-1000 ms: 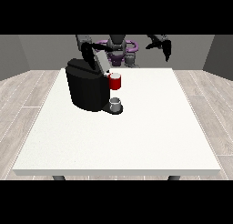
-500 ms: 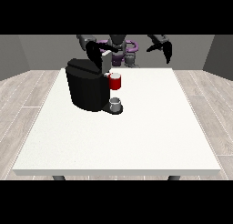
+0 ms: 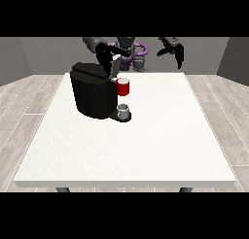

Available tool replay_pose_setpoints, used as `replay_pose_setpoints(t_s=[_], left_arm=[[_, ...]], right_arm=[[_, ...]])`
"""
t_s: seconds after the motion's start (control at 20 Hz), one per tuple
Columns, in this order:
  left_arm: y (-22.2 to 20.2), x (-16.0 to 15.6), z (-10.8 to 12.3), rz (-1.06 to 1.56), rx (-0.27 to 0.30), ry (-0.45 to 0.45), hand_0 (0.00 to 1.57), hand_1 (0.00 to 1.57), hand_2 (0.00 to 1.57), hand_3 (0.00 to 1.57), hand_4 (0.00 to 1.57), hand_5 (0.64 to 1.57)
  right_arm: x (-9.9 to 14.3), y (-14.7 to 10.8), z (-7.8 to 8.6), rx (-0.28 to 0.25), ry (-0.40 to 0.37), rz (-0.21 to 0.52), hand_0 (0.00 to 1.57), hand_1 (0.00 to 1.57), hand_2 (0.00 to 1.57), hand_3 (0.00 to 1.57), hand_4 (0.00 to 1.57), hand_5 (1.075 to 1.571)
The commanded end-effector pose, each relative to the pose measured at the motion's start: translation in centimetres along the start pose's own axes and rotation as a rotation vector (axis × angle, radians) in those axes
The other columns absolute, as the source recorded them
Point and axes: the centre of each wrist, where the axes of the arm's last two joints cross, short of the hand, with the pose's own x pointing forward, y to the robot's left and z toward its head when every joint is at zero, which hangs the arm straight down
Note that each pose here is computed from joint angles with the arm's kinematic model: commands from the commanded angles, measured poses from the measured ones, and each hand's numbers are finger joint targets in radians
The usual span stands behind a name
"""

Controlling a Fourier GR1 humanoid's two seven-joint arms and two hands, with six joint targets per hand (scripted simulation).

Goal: Insert the coffee pod into the coffee machine and close the lid

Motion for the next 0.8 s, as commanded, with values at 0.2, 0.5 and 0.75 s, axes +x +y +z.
replay_pose_setpoints(t_s=[0.2,0.5,0.75], left_arm=[[-1.6,0.6,-1.4,-0.007,-0.041,-0.068,0.00,0.00,0.00,0.00,0.36,1.571],[-1.2,2.6,-2.7,-0.018,-0.097,-0.105,0.00,0.00,0.00,0.00,0.44,1.571],[-1.9,3.8,-3.9,-0.032,-0.135,-0.163,0.00,0.00,0.00,0.00,0.42,1.571]], right_arm=[[8.3,2.6,-0.5,0.065,-0.230,0.115,0.00,0.00,0.00,0.00,0.30,1.571],[9.8,1.2,-0.1,0.008,-0.239,0.091,0.00,0.00,0.00,0.00,0.13,1.571],[12.4,-0.5,0.8,-0.030,-0.263,0.151,0.00,0.00,0.00,0.00,0.05,1.571]])
